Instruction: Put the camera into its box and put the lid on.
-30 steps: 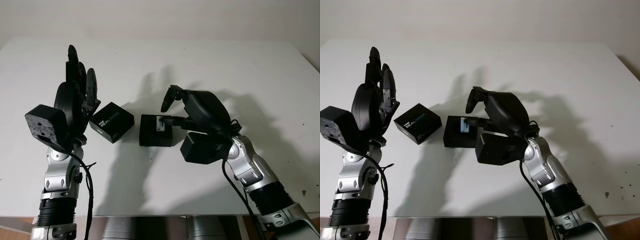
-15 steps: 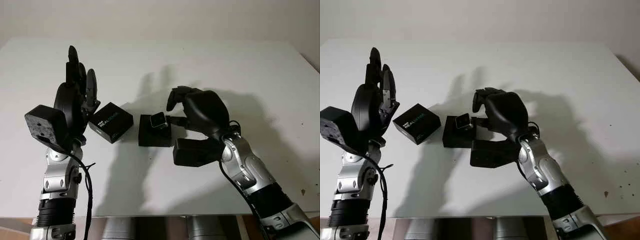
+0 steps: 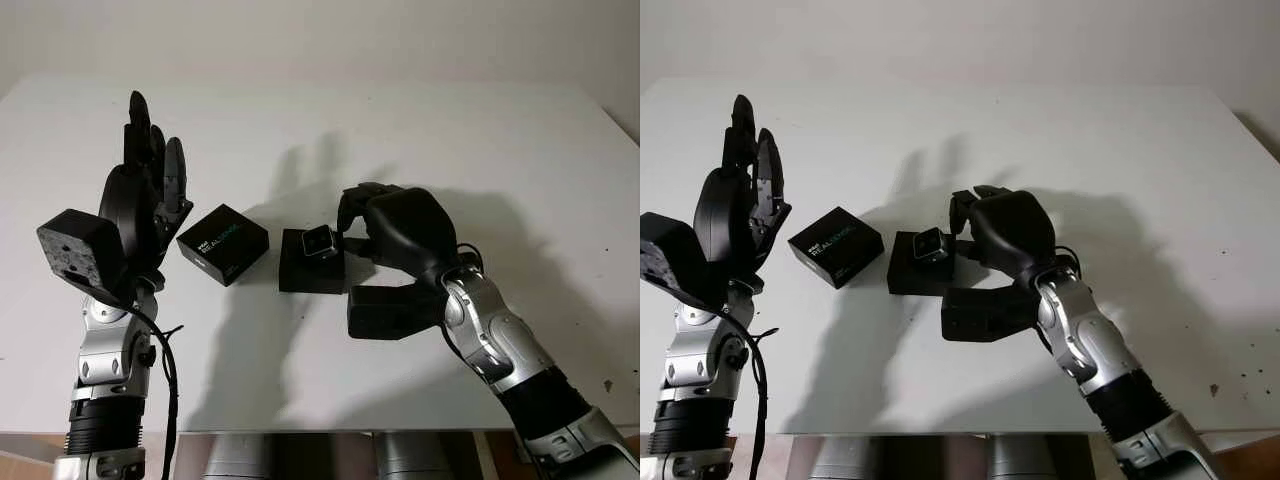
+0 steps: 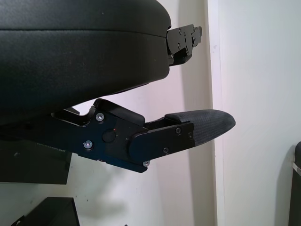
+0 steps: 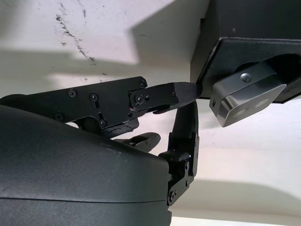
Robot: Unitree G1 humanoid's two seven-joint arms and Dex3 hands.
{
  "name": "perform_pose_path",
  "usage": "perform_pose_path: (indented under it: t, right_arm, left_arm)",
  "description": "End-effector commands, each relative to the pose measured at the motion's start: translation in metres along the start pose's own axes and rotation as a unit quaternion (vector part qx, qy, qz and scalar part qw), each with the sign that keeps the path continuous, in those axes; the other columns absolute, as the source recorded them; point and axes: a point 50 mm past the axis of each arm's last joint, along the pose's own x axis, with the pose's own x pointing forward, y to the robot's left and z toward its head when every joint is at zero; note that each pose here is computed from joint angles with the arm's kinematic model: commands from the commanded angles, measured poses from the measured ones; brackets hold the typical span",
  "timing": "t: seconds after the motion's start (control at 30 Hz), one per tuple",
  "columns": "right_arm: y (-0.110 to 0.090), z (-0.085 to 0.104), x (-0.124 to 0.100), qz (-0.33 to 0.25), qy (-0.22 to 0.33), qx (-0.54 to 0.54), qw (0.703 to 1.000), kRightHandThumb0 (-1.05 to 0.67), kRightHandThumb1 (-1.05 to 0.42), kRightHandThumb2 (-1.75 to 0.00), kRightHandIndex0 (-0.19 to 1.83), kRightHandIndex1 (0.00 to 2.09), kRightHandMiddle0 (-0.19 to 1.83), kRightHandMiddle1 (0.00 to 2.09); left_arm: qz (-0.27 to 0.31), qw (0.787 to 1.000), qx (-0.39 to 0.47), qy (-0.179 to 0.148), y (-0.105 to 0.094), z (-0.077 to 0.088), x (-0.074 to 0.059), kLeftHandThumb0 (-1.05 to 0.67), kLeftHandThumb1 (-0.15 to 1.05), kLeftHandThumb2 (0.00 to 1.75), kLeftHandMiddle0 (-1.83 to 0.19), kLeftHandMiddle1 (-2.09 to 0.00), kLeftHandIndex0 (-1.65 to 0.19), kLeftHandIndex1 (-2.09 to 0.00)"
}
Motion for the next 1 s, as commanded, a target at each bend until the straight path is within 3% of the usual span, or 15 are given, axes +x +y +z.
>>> perform_pose_path:
  t: [0.0,0.13,0.2,0.27,0.4,0.53,0.6,0.73,0.97]
  right_arm:
    - [-0.007,-0.007,-0.004,-0.007,0.011,-0.012,1.000,-0.39,-1.01,-0.05,0.41,0.04,0.22,0.89]
    - [-0.025,-0.013,-0.004,-0.047,0.034,-0.046,0.997,-0.33,-1.03,-0.05,0.39,0.05,0.28,0.62]
    - [-0.036,-0.014,-0.004,-0.083,0.044,-0.064,0.993,-0.31,-1.04,-0.08,0.39,0.05,0.29,0.59]
    - [-0.044,-0.014,-0.004,-0.113,0.051,-0.079,0.989,-0.29,-1.05,-0.24,0.39,0.06,0.30,0.57]
    - [-0.056,-0.011,-0.006,-0.175,0.053,-0.089,0.979,-0.28,-1.05,-0.37,0.39,0.05,0.30,0.54]
    - [-0.059,-0.005,-0.008,-0.198,0.047,-0.097,0.974,-0.32,-1.05,-0.35,0.38,0.05,0.31,0.52]
    - [-0.060,-0.003,-0.008,-0.208,0.034,-0.066,0.975,-0.36,-1.05,-0.25,0.38,0.05,0.30,0.51]
    - [-0.061,-0.001,-0.008,-0.183,-0.022,0.094,0.978,-0.43,-1.02,-0.09,0.34,0.03,0.26,0.53]
    - [-0.042,-0.012,0.005,-0.063,-0.105,0.273,0.954,-0.61,-0.89,-0.04,0.26,0.01,0.32,0.47]
  left_arm:
    - [-0.004,1.000,0.008,-0.007,0.001,0.005,0.000,-0.70,1.05,0.63,0.19,0.00,0.19,0.00]
    - [-0.001,1.000,0.007,-0.005,0.001,0.005,0.000,-0.69,1.05,0.63,0.19,0.00,0.19,0.00]
    - [0.000,1.000,0.005,-0.006,0.001,0.005,0.000,-0.70,1.05,0.63,0.19,0.00,0.19,0.00]
    - [0.001,1.000,0.007,-0.006,0.001,0.005,0.000,-0.69,1.05,0.63,0.19,0.00,0.19,0.00]
    - [-0.001,1.000,0.008,-0.006,0.000,0.005,0.000,-0.70,1.05,0.63,0.19,0.00,0.19,0.00]
    - [-0.004,1.000,0.008,-0.005,-0.001,0.004,0.000,-0.71,1.05,0.63,0.19,0.00,0.19,0.00]
    - [-0.004,1.000,0.008,-0.005,-0.001,0.004,0.000,-0.71,1.05,0.62,0.19,0.00,0.19,0.00]
    - [-0.004,1.000,0.010,-0.004,-0.001,0.004,0.000,-0.71,1.05,0.63,0.19,0.00,0.19,0.00]
    - [-0.007,1.000,0.010,-0.003,-0.002,0.003,0.000,-0.71,1.05,0.64,0.19,0.00,0.19,0.00]
